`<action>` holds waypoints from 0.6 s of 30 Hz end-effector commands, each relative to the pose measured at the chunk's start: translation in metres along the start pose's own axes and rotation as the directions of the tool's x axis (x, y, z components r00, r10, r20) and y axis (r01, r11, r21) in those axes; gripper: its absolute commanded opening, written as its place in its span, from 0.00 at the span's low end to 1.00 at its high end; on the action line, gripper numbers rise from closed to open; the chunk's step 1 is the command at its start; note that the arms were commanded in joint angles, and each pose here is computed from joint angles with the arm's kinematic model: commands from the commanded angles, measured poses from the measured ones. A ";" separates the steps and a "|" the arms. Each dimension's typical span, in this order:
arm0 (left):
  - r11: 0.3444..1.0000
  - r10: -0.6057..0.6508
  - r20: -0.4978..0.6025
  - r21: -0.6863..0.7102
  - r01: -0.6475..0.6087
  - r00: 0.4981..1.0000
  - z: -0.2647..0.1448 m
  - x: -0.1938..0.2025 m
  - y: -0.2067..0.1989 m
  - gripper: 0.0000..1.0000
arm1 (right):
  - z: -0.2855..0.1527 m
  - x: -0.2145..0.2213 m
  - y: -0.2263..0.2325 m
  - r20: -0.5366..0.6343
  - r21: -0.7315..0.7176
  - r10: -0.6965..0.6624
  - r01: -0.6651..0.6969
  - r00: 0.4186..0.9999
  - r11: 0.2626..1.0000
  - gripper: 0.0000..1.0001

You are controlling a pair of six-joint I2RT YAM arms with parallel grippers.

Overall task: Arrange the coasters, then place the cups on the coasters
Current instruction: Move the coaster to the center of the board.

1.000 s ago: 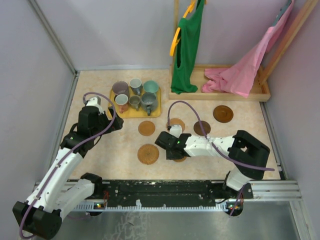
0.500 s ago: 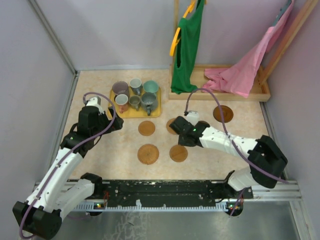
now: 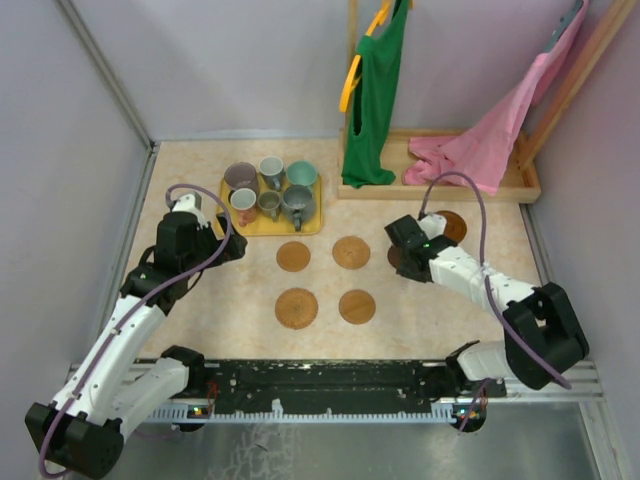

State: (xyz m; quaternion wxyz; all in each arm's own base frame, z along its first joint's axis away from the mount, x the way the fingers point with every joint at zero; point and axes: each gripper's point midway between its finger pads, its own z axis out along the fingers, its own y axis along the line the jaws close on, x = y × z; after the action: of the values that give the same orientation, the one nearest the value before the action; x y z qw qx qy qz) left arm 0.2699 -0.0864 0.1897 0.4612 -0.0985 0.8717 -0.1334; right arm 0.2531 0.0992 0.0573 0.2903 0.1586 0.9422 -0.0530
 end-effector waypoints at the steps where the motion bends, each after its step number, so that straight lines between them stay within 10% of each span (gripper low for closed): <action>1: 1.000 0.009 0.029 0.015 -0.009 1.000 -0.005 -0.014 -0.005 1.00 | 0.005 -0.050 -0.014 0.115 -0.007 0.101 -0.100 0.988 0.995 0.29; 18: 1.000 0.019 0.018 -0.016 -0.019 1.000 -0.004 -0.009 0.002 1.00 | 0.075 -0.149 -0.052 0.201 0.142 0.210 -0.240 0.957 0.960 0.29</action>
State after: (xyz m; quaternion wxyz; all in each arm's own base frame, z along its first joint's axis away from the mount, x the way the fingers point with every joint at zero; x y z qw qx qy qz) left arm 0.2700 -0.0857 0.1888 0.4596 -0.0972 0.8731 -0.1303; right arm 0.3573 0.0134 0.0624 0.3264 0.2668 0.9012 -0.1002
